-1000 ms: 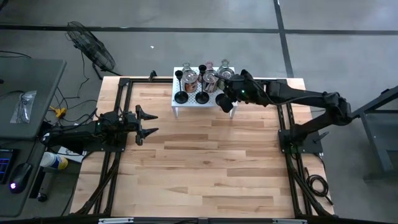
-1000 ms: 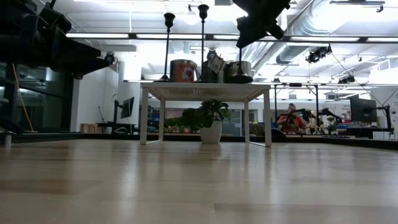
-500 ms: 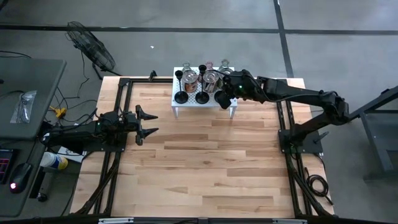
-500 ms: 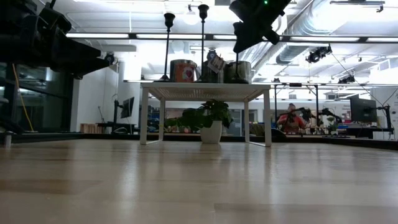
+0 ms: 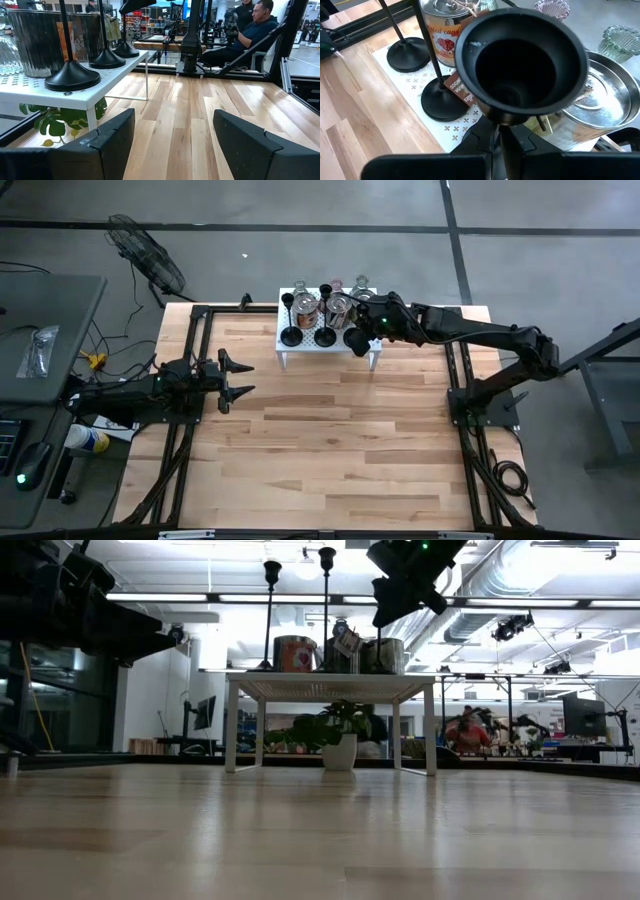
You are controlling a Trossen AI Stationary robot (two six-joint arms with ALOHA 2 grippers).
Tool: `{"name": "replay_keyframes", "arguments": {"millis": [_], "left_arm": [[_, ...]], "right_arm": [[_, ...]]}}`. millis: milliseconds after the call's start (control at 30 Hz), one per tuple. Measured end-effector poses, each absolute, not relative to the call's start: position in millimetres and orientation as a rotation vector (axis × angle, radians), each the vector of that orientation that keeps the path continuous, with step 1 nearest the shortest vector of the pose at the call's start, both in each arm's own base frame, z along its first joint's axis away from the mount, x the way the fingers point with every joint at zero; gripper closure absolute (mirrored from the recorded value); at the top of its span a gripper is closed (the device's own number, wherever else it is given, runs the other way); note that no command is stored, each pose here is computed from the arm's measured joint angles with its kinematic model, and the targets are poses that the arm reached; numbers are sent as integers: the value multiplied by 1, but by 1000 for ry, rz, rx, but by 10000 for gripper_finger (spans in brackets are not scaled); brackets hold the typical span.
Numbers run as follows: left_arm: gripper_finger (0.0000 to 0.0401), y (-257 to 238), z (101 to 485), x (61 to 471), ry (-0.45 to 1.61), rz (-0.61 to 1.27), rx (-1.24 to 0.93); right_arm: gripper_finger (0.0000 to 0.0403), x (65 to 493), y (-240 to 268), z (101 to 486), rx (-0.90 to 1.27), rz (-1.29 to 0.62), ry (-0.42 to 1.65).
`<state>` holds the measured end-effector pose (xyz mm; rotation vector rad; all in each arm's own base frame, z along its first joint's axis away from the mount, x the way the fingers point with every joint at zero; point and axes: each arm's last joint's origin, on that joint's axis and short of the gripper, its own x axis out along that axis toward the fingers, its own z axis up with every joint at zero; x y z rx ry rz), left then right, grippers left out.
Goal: Pick & Place candle stick holders
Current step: Put the black candle holder on the shelf aligned with the other candle holders
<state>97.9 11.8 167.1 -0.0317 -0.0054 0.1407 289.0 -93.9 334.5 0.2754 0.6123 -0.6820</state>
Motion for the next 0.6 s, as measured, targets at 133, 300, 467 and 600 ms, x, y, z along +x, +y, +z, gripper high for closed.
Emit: {"name": "replay_keyframes", "arguments": {"millis": [133,300,467,600], "left_arm": [[136,12,167,98,-5,141,-32],[136,12,167,98,-5,141,-32],[136,12,167,98,-5,141,-32],[136,12,167,98,-5,141,-32]], "right_arm": [[399,289,-96,333,277,-690,614],[399,289,-100,332,284,-697,615],[398,289,-100,332,283,-698,615],[381,289,-100,332,282,-698,616]]}}
